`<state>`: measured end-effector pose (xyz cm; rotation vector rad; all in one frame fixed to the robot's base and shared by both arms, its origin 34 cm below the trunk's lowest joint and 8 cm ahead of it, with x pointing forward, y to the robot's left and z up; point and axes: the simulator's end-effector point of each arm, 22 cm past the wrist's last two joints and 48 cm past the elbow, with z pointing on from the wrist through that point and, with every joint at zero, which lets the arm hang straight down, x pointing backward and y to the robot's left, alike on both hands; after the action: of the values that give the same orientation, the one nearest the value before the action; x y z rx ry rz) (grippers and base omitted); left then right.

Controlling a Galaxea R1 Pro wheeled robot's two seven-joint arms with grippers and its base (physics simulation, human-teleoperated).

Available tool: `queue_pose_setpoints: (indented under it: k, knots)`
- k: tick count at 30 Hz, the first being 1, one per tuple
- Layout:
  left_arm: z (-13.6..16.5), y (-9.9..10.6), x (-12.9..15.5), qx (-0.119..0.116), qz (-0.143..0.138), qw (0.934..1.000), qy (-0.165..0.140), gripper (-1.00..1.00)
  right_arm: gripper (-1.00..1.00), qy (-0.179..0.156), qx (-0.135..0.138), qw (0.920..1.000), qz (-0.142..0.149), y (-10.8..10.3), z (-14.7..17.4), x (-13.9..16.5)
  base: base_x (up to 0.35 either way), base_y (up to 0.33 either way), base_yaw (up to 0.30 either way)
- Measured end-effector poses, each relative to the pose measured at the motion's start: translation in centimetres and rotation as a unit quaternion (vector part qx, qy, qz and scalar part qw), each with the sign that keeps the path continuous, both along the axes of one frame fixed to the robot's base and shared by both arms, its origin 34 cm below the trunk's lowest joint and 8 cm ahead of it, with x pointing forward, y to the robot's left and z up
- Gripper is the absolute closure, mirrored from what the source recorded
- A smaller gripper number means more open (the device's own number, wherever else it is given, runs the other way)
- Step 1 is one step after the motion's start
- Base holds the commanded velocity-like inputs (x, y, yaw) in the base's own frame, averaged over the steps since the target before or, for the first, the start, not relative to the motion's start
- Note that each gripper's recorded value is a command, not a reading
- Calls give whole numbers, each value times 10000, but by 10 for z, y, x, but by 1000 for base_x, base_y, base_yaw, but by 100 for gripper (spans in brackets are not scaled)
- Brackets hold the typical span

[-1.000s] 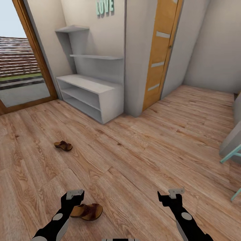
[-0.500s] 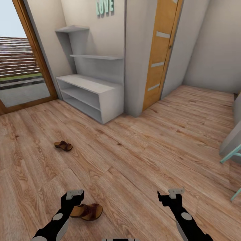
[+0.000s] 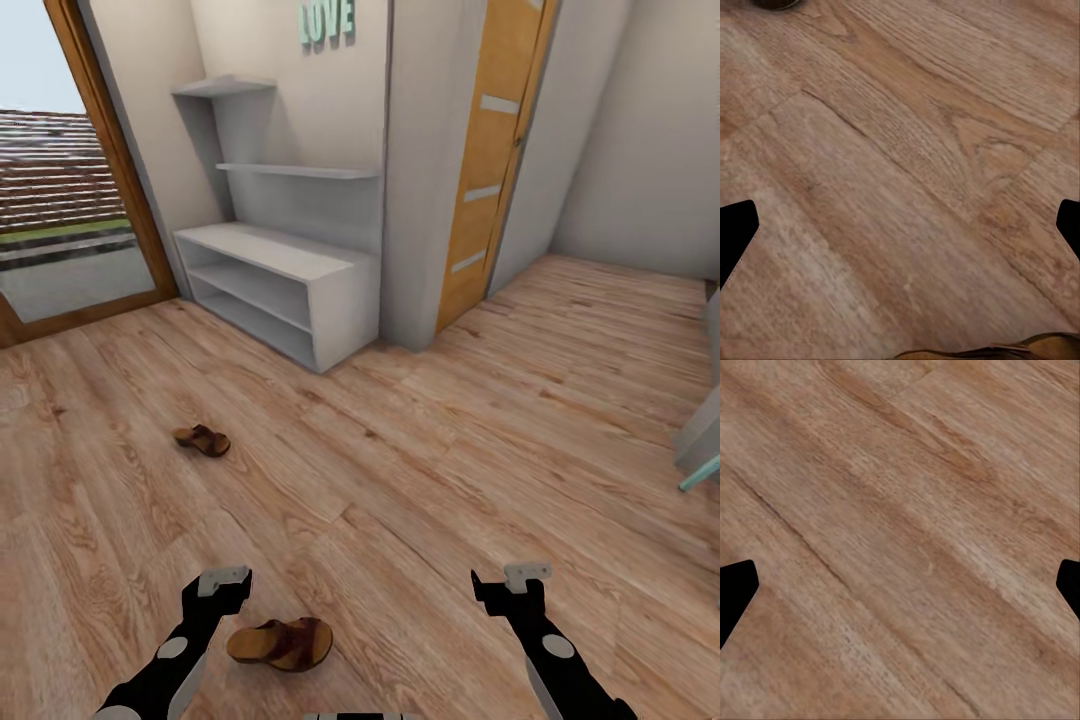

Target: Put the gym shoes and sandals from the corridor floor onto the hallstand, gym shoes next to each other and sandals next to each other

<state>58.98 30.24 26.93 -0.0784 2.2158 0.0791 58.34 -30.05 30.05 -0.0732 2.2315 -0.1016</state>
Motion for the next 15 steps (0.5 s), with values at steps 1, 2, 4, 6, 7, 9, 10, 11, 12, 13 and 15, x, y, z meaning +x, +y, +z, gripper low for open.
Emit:
queue_pose_setpoints:
  k: [1,2,4,6,7,9,10,11,12,13,15]
  knots:
    - [0,0,0,0,0,10000,-3,-100,-100,-2,0,10000,0,0,0,0,13,95,-122]
    - [0,0,0,0,0,10000,-4,-100,-100,-4,-1,10000,0,0,0,0,10,76,-143]
    - [1,0,1,0,0,10000,-10,-100,-100,-9,-1,10000,0,0,1,0,5,40,-183]
    - [2,0,1,0,-1,10000,-20,-100,-100,-16,-2,10000,0,-1,2,1,2,14,-211]
    - [2,0,1,0,-1,10000,-24,-100,-100,-19,-2,10000,0,-1,2,1,0,3,-224]
    - [3,0,2,0,-1,10000,-34,-100,-100,-27,-2,10000,0,-1,3,1,0,2,-225]
    - [4,0,2,0,-1,10000,-38,-100,-100,-31,-2,10000,0,-1,3,1,0,1,-226]
    - [4,0,2,0,-1,10000,-42,-100,-100,-35,-2,10000,0,-1,4,2,0,1,-226]
    - [4,0,2,0,-1,10000,-47,-100,-100,-39,-2,10000,0,-1,4,2,0,1,-227]
    - [5,0,3,0,-1,10000,-52,-100,-100,-43,-2,10000,0,-1,4,2,0,0,-227]
    - [6,0,3,0,-1,10000,-61,-100,-100,-51,-2,10000,0,-1,5,2,0,0,-227]
